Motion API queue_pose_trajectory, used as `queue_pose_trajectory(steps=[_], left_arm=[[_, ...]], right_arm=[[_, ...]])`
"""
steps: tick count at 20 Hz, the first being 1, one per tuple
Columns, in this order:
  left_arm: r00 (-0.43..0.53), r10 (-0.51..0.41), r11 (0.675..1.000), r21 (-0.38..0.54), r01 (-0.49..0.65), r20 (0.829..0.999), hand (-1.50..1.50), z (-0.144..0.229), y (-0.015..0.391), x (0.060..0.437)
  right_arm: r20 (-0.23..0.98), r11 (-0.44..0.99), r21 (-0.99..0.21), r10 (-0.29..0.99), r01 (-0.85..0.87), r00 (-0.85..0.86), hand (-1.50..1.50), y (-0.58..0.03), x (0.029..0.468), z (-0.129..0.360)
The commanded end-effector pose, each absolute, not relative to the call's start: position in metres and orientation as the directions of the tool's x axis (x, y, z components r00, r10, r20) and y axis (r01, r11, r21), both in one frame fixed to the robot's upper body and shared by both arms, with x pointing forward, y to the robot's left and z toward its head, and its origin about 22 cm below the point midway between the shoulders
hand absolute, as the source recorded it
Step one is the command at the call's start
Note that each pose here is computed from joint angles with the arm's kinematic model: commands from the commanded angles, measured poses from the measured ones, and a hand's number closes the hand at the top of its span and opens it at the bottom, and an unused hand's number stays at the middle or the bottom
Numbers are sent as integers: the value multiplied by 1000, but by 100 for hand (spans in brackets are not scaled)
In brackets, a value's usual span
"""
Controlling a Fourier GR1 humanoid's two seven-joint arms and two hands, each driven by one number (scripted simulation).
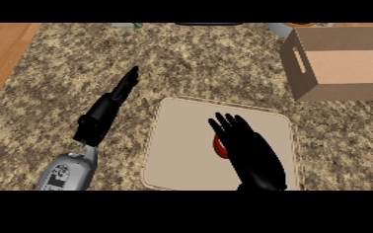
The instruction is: Pick the can from the tray and place it in the cardboard box
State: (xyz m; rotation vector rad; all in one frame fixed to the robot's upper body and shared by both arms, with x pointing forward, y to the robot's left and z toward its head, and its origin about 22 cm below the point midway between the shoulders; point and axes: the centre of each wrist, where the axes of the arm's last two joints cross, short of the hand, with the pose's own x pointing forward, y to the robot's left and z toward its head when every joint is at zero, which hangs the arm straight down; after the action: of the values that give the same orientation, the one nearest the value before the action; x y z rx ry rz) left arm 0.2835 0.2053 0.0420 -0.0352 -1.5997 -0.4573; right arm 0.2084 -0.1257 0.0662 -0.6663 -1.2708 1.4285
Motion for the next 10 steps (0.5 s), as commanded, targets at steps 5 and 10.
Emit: queue_pose_trajectory(steps=[5, 10], left_arm=[[-102, -246, 920, 265, 288, 964, 0, 30, 199, 282], [-80, -245, 919, 257, 300, 966, 0, 29, 201, 273]], right_arm=[[204, 86, -918, 940, -387, -275, -150, -127, 208, 42], [207, 93, -912, 946, -400, -251, -150, -119, 219, 62]])
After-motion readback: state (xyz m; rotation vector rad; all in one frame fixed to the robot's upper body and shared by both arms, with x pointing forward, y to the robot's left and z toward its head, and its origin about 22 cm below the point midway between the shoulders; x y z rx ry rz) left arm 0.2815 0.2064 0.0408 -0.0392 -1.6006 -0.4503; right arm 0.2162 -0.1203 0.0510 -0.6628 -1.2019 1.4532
